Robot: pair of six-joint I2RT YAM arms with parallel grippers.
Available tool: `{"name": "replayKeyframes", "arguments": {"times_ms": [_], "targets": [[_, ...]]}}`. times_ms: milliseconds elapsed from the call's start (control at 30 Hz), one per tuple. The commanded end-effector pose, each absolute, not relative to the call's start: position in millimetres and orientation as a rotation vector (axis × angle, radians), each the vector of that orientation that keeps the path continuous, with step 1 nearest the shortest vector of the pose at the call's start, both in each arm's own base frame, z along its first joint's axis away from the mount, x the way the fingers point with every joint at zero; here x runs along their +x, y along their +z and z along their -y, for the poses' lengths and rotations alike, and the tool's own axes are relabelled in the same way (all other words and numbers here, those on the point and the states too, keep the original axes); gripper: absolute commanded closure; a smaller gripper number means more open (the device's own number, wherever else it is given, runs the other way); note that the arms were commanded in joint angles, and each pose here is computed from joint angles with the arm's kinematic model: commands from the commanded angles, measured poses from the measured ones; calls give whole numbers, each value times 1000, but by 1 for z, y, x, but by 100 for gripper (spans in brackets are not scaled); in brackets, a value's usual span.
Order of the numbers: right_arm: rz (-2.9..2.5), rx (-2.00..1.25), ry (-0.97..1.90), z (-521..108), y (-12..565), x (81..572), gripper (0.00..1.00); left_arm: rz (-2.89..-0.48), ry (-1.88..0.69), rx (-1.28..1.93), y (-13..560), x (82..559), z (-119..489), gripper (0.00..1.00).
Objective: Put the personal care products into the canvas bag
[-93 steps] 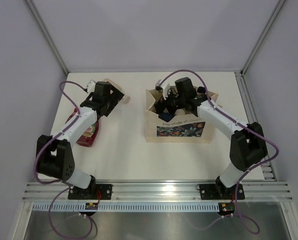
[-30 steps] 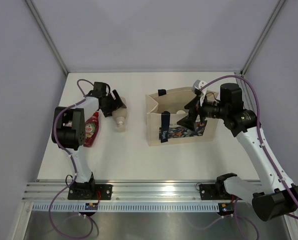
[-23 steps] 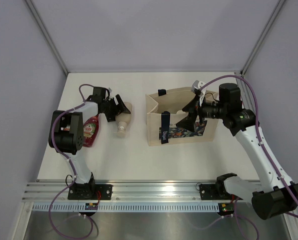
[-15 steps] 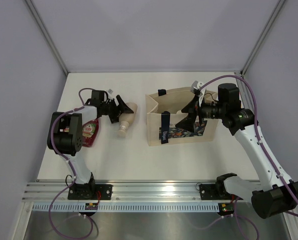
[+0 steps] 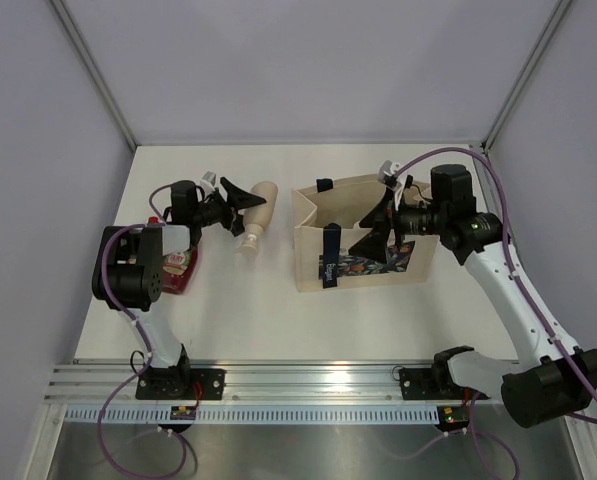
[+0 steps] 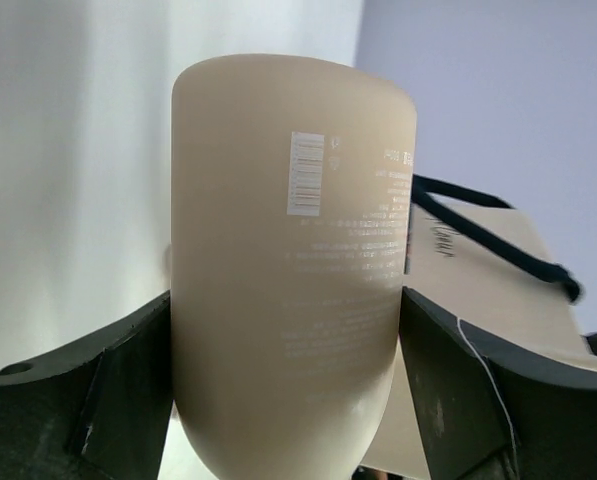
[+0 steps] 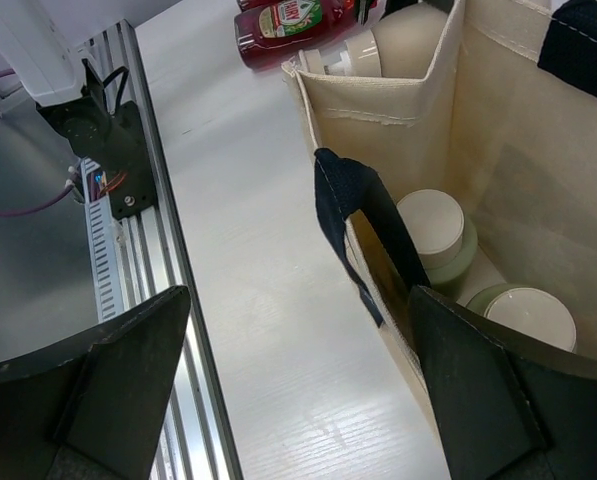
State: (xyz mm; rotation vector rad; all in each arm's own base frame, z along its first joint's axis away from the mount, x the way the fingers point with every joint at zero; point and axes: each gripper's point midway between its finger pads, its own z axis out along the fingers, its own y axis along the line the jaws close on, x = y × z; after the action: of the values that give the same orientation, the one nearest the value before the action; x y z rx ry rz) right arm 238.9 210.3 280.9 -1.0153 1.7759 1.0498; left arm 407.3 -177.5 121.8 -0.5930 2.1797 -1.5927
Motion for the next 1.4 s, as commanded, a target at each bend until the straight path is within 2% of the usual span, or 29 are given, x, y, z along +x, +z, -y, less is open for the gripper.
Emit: {"name": "replayKeyframes", "arguments": {"times_ms": [0,233,300,500,700,1067,1167,1367], "targets": [[-1723,-1029,1098,-222,297,241,2,-1925,-1819,-354,205,406,186,100],[-1835,-947,1111,-262,310,260,7,-1797,-1934,-369,223,406,185,100],[-1834,-898,1087,-276,333,270,9,-1742,-1975,-366,233,405,184,100],[-1976,-533,1079,-328,373,336,11,-1685,-2009,-354,246,405,183,100],[-2130,-307,1052,-371,346,373,8,-1645,-2013,-307,266,402,182,100],[-2133,-320,910,-396,321,385,10,-1577,-1998,-256,311,395,180,100],[-2148,-348,912,-401,314,380,15,-1562,-1992,-238,325,393,180,100],[-2139,-382,970,-412,318,372,16,-1547,-1975,-201,350,387,183,100]]}}
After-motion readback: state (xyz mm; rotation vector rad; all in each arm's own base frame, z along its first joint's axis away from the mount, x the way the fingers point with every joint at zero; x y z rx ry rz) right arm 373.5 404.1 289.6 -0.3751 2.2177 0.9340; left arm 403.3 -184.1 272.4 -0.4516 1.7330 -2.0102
